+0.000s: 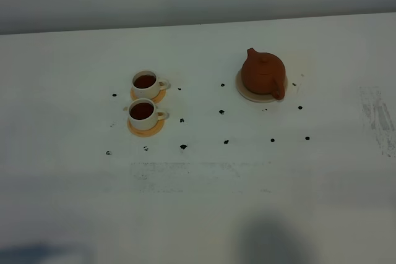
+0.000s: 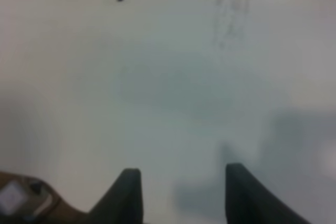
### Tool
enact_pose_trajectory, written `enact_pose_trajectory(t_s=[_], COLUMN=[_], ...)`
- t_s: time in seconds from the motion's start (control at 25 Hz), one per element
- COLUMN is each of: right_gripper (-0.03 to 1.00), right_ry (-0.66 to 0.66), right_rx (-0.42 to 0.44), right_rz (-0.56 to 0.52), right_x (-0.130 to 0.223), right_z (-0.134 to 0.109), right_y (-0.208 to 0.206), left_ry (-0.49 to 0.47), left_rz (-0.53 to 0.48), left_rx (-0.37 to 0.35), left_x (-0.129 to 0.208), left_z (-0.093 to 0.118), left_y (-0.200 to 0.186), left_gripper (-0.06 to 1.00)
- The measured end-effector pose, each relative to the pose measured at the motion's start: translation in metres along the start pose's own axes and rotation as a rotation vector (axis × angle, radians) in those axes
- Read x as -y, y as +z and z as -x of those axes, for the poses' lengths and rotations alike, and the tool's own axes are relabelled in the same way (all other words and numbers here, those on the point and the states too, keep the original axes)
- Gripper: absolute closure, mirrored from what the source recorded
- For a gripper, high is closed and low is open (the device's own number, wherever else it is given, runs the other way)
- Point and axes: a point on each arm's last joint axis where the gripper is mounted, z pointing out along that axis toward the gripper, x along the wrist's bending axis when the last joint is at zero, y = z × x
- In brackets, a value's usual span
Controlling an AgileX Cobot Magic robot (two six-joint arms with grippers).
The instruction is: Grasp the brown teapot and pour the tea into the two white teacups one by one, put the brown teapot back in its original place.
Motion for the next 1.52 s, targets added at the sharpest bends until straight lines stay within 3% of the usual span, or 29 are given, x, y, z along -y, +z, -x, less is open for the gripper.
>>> enact_pose_trajectory(t_s=[0.32, 0.56, 1.0, 1.52], right_gripper=[0.61, 0.61, 0.61, 0.61], right_ry=[-0.144, -0.155, -0.152, 0.077], right_rx=[-0.126, -0.136, -0.136, 0.149], right_rz=[0.143, 0.275, 0.295, 0.291], right_x=[0.022, 0.036, 0.039, 0.038], right_z=[-0.009, -0.008, -0.007, -0.010], right_y=[-0.008, -0.022, -0.024, -0.023], left_ry=[0.000, 0.000, 0.000, 0.000], left_rz=[0.000, 0.000, 0.000, 0.000], left_rx=[0.000, 0.000, 0.000, 0.000], left_x=[0.000, 0.000, 0.000, 0.000], left_z=[0.000, 0.000, 0.000, 0.000], left_y=[0.000, 0.000, 0.000, 0.000], left_gripper=[0.64, 0.64, 0.64, 0.64])
